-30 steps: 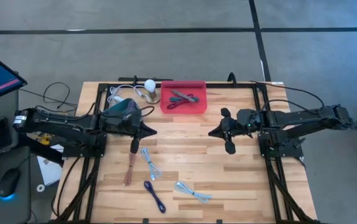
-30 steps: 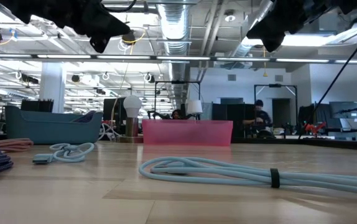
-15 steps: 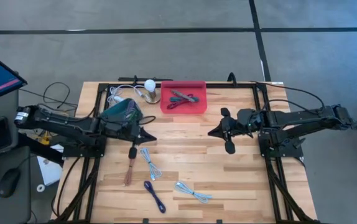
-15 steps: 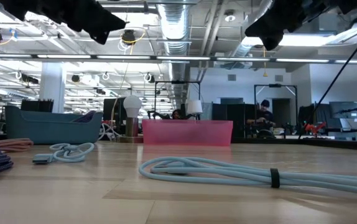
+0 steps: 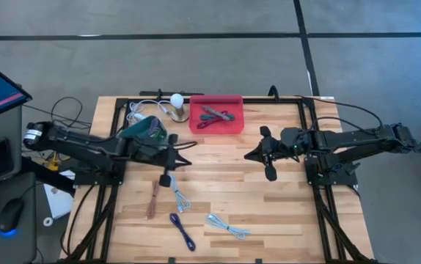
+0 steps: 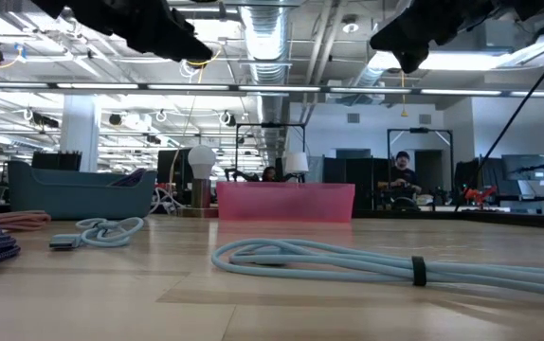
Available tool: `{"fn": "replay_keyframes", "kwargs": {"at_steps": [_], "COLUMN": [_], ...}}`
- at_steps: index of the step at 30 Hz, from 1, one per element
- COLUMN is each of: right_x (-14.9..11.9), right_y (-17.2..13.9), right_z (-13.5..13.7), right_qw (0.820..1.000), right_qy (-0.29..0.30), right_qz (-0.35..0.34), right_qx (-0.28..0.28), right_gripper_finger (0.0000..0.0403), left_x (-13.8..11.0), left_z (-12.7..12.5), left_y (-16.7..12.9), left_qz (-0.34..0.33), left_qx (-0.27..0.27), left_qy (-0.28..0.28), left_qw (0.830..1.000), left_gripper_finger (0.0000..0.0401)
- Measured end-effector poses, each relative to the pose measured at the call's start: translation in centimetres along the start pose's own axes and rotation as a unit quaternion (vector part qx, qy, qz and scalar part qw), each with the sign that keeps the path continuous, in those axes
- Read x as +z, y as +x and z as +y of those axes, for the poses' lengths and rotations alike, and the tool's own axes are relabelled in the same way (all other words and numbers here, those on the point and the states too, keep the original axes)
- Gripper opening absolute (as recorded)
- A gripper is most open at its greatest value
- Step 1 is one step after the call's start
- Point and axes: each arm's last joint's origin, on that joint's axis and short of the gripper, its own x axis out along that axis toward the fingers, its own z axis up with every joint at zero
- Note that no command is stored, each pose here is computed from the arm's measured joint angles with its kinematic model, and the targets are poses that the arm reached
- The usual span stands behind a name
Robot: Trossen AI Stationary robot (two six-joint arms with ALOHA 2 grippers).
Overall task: Pick & Place USB Port
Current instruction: Put the top blue USB cable into the blue bin
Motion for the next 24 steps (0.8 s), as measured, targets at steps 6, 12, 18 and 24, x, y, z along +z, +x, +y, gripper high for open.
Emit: {"fn": "replay_keyframes", "kwargs": {"at_steps": [6,12,18,24], "right_x": [0.0,0.0,0.0,0.0], "right_y": [0.0,0.0,0.0,0.0], "right_z": [0.0,0.0,0.0,0.0], "right_qw": [1.0,1.0,1.0,1.0], "right_qy": [0.0,0.0,0.0,0.0], "right_qz": [0.0,0.002,0.002,0.002], "right_qx": [0.0,0.0,0.0,0.0], "right_gripper_finger": [0.0012,0.0012,0.0012,0.0012], "left_x": [-0.3,-1.3,-1.4,-1.7], "left_z": [-0.1,-0.5,-0.9,-1.2], "left_y": [0.4,0.2,0.1,0.0], "left_qz": [0.058,0.108,0.108,0.121], "left_qx": [-0.019,-0.049,-0.107,-0.112], "left_qy": [0.007,-0.016,-0.084,-0.095], "left_qw": [0.998,0.993,0.985,0.982], "left_gripper_finger": [0.0005,0.0007,0.0009,0.003]}}
